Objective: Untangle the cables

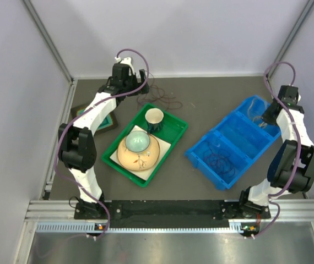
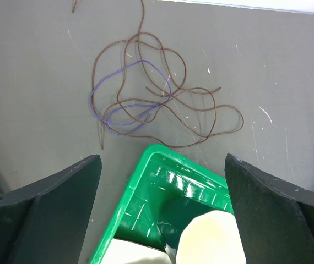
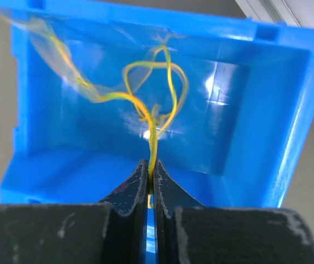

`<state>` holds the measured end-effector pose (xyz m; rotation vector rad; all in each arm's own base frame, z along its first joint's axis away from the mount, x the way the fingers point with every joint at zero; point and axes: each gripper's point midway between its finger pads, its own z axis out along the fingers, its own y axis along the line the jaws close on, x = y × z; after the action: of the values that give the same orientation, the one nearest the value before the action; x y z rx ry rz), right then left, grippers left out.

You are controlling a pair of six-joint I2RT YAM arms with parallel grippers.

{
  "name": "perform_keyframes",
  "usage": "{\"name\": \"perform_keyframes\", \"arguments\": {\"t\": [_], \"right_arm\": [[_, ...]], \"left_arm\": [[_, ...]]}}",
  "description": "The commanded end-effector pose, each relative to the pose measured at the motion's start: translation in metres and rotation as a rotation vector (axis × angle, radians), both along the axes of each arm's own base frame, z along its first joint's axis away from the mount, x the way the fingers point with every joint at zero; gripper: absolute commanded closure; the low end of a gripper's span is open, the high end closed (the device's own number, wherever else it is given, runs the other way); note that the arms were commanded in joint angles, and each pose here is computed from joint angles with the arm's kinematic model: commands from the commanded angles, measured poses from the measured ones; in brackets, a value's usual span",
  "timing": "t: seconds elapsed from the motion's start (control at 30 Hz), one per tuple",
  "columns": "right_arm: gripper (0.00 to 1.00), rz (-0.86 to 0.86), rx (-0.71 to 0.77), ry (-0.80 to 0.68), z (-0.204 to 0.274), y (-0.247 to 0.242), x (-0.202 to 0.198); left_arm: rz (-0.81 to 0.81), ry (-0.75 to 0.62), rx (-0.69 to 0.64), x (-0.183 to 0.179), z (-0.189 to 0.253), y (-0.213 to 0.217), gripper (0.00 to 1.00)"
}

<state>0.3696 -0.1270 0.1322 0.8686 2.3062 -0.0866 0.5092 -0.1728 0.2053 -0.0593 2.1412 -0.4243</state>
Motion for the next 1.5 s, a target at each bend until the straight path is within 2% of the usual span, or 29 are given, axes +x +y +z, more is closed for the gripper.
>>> {"name": "perform_keyframes", "arguments": {"t": [0.0, 0.17, 0.3, 0.37, 0.4, 0.47, 0.5, 0.6, 0.97, 1.2, 1.33, 1.47], "right_arm": [[1.00, -0.047, -0.057, -0.036, 0.009, -0.011, -0.001], [1.00, -0.103, -0.098, 0.008, -0.001, -0.022, -0.008], [0.98, -0.110, -0.090, -0.034, 0.013, -0.019, -0.010], [0.87, -0.099, -0.081, -0.076, 0.027, -0.015, -0.005], [0.75, -0.093, -0.080, -0.100, 0.036, -0.012, -0.006], [0.66, -0.062, -0.058, -0.150, 0.052, -0.005, 0.000], [0.51, -0.060, -0.051, -0.171, 0.059, -0.003, 0.002], [0.38, -0.043, -0.044, -0.227, 0.084, 0.002, 0.006], [0.36, -0.017, -0.039, -0.293, 0.116, 0.012, 0.005], [0.36, 0.072, -0.018, -0.358, 0.134, 0.035, 0.005], [0.35, 0.182, 0.016, -0.407, 0.142, 0.067, 0.009], [0.35, 0.314, 0.037, -0.418, 0.148, 0.112, 0.022]], "left_arm": [[-0.001, -0.089, -0.016, -0.002, 0.039, 0.001, 0.01], [-0.010, -0.074, -0.042, -0.004, 0.036, -0.003, 0.01], [-0.004, -0.071, -0.041, -0.005, 0.035, -0.002, 0.01], [-0.004, -0.078, -0.041, -0.004, 0.037, -0.002, 0.01], [-0.002, -0.077, -0.042, -0.004, 0.037, -0.001, 0.01], [-0.002, -0.077, -0.049, -0.004, 0.037, -0.002, 0.01], [0.001, -0.076, -0.049, -0.004, 0.037, -0.002, 0.01], [0.003, -0.067, -0.061, -0.003, 0.035, -0.004, 0.01], [0.000, -0.068, -0.055, -0.007, 0.037, -0.002, 0.01], [0.020, -0.017, -0.038, -0.008, 0.013, 0.000, 0.01], [0.027, 0.032, -0.012, -0.008, -0.015, -0.004, 0.01], [0.077, 0.046, 0.067, 0.009, -0.024, 0.007, 0.01]]}}
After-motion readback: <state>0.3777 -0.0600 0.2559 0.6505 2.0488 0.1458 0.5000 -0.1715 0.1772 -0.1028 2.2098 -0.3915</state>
